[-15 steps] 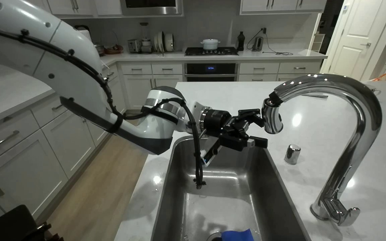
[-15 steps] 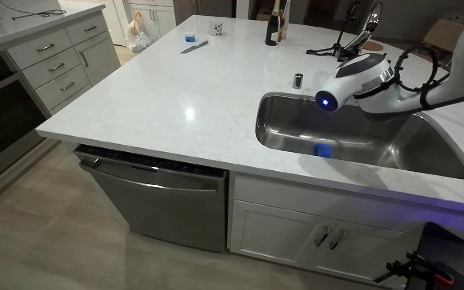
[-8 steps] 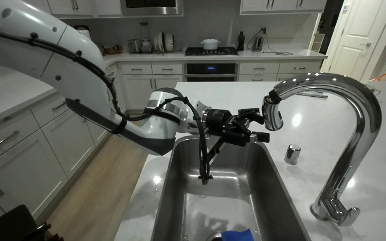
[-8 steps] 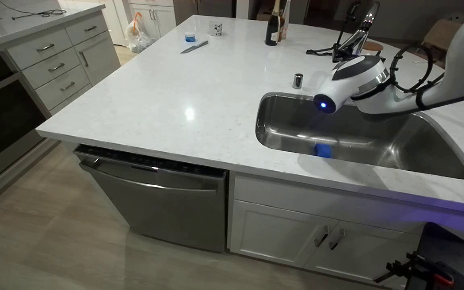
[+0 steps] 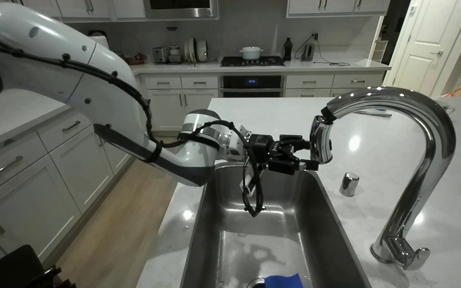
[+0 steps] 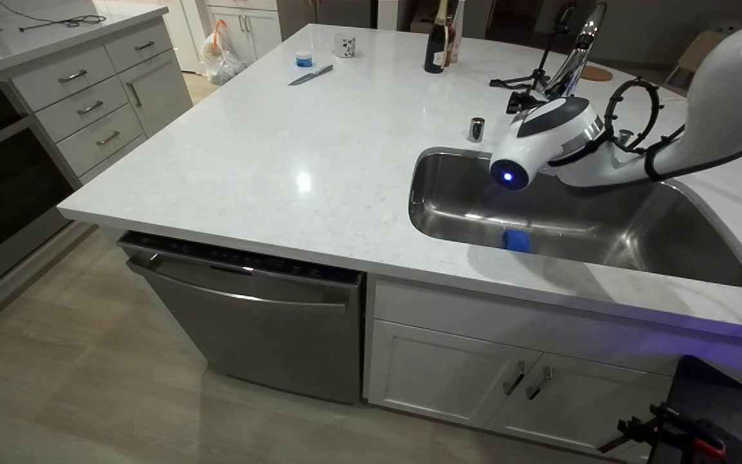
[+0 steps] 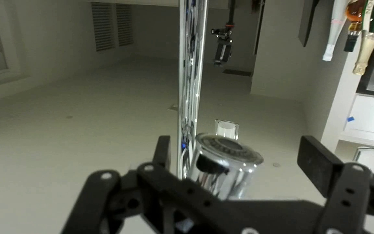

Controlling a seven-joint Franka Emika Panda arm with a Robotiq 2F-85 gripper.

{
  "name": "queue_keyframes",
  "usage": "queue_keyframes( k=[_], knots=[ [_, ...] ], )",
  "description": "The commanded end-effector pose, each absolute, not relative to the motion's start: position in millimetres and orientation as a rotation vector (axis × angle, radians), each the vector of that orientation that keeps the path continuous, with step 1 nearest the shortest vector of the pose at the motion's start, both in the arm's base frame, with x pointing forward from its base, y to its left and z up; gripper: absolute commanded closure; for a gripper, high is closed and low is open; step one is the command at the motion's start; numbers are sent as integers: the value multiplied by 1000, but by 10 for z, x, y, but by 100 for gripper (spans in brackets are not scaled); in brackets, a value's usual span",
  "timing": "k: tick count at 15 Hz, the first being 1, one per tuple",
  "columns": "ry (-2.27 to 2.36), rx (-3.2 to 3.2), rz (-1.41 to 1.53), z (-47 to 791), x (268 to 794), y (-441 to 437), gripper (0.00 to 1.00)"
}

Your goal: Push back the extendable spout

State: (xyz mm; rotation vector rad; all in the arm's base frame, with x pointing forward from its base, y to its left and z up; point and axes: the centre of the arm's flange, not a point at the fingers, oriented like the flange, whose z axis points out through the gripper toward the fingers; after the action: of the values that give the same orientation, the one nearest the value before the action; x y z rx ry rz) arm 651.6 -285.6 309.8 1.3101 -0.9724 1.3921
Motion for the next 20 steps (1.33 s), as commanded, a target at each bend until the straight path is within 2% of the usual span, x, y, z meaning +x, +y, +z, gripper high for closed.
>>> queue_keyframes(
  k=[1, 8, 9, 10, 15, 20],
  knots=[
    [-943, 1328, 1411, 3127, 6686, -2922, 0],
    [-962, 1269, 1431, 3273, 6681, -3035, 0],
    [-968, 1263, 1432, 3292, 6673, -3057, 25],
    [-973, 1258, 1431, 3307, 6667, -3076, 26],
    [-1027, 1226, 1432, 3267, 6623, -3158, 66],
    [-1048, 1194, 1451, 3187, 6620, -3138, 99]
  ],
)
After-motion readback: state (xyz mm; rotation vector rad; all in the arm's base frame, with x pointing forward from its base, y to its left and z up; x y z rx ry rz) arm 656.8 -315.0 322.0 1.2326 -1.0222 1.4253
